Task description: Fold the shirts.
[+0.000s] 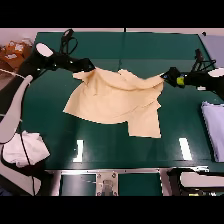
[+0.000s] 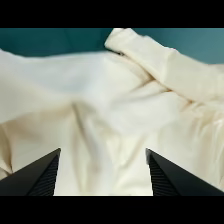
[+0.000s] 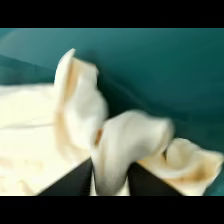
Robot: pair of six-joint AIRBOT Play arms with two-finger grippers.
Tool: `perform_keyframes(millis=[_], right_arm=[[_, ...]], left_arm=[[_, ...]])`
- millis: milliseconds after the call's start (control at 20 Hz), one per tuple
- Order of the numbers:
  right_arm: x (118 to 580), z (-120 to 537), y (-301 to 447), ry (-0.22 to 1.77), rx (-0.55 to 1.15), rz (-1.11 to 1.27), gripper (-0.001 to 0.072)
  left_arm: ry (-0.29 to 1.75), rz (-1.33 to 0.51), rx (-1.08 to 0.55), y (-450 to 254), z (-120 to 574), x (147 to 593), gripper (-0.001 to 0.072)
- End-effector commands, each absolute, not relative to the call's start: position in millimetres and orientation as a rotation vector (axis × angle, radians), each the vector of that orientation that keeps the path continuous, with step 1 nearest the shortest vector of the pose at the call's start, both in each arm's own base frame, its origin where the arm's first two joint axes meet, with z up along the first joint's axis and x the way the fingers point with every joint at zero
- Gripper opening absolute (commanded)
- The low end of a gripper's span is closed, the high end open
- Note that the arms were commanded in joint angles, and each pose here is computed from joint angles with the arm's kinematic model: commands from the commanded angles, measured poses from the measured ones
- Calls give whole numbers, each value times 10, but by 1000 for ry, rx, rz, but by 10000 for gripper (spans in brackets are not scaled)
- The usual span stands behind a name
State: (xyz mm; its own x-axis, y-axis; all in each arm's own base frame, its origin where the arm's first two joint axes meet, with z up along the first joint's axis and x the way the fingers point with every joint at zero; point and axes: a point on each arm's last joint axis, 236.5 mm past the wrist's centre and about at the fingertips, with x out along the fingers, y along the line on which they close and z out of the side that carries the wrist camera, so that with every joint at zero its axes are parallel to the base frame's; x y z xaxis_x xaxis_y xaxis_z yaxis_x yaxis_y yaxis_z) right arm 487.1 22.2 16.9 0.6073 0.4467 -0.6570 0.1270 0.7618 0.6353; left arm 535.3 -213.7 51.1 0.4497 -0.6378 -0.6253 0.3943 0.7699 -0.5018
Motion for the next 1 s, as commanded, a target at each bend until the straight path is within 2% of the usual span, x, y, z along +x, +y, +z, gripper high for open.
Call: perform_keyframes(millis=[0, 100, 250, 550, 700, 950], right_arm=[[4931, -354, -70, 989, 675, 135, 407], [4819, -208, -394, 1021, 636, 132, 406], [4364, -227, -745, 1139, 643, 119, 406], [3668, -769, -578, 1314, 705, 145, 406], [3637, -936, -362, 1341, 678, 158, 406], [3860, -944, -6, 1301, 636, 204, 404]], left_arm=[[948, -619, -390, -1996, 287, 5464, 607], [1006, -655, -392, -1649, 483, 5350, 607], [1170, -675, -462, -1066, 612, 4994, 607], [1607, -454, -536, -158, -37, 4124, 606], [1727, -428, -588, -240, -465, 3810, 607], [1772, -430, -690, -428, -890, 3538, 606]])
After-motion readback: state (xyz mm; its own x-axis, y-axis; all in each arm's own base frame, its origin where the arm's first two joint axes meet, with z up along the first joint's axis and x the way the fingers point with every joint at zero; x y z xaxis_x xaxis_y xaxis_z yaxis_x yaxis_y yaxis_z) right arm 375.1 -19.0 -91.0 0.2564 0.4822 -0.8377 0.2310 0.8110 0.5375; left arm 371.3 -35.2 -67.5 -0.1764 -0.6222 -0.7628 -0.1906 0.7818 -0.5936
